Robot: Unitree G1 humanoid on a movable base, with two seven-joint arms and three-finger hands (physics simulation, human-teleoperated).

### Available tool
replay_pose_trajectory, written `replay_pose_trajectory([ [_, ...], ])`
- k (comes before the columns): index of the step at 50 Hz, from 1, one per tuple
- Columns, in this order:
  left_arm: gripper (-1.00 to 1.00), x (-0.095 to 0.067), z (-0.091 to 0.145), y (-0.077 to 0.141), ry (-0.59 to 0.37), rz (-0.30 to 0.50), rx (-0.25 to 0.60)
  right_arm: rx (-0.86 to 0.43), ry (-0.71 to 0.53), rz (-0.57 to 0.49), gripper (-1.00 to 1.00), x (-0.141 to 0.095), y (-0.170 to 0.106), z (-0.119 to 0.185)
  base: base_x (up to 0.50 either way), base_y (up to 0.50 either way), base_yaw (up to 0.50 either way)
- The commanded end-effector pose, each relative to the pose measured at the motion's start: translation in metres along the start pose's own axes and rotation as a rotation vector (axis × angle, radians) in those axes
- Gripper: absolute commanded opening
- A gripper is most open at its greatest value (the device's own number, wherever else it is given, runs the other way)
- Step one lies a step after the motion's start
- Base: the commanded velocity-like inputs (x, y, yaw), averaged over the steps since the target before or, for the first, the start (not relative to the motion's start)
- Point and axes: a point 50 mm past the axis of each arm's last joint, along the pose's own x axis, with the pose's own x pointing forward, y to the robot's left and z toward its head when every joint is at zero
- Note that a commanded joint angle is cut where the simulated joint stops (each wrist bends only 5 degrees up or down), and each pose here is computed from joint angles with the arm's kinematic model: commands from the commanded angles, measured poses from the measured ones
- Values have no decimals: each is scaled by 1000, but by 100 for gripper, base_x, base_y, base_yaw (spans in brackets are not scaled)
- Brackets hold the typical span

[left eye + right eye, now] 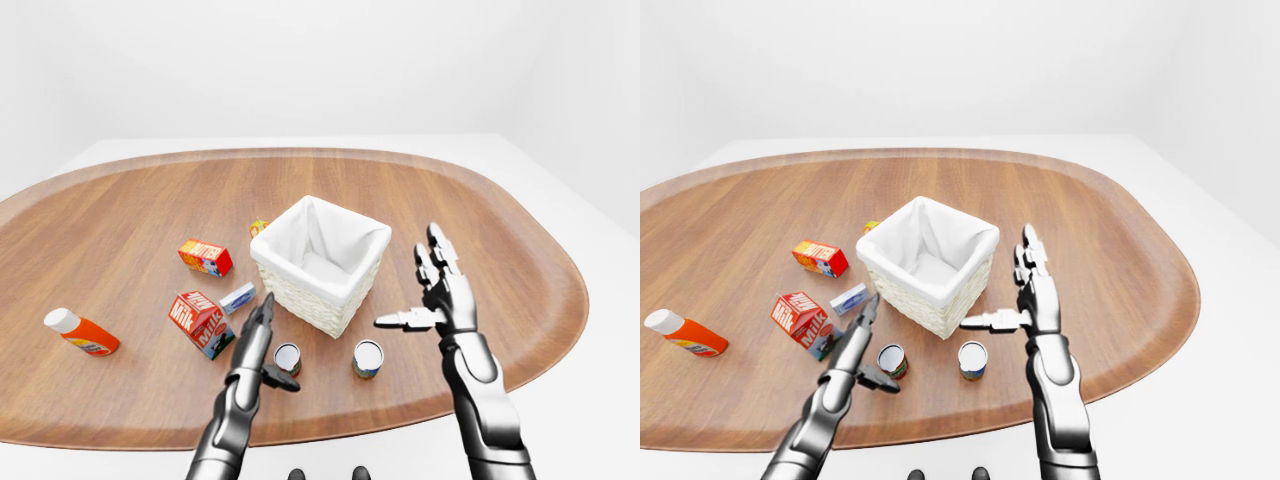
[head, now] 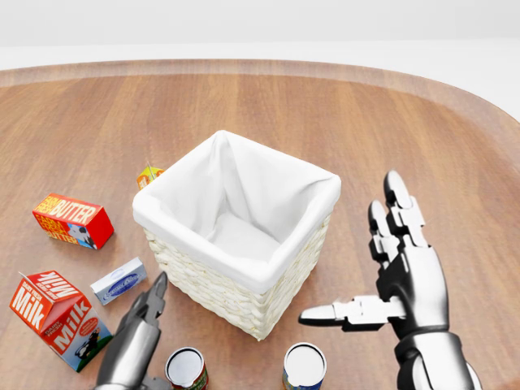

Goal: Pick up the tomato sauce, and put it in the basket.

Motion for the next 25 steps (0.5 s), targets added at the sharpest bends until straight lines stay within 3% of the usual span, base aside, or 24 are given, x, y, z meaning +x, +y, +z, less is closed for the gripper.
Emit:
replay_pose_trajectory([
  [1,100,2,4,2,-17,5,7,0,12,1,100,0,0,-3,0,0,0],
  [25,100,3,5,-1,-14,-2,18,-1,-15,0,100,-1,0,4,0,0,0],
])
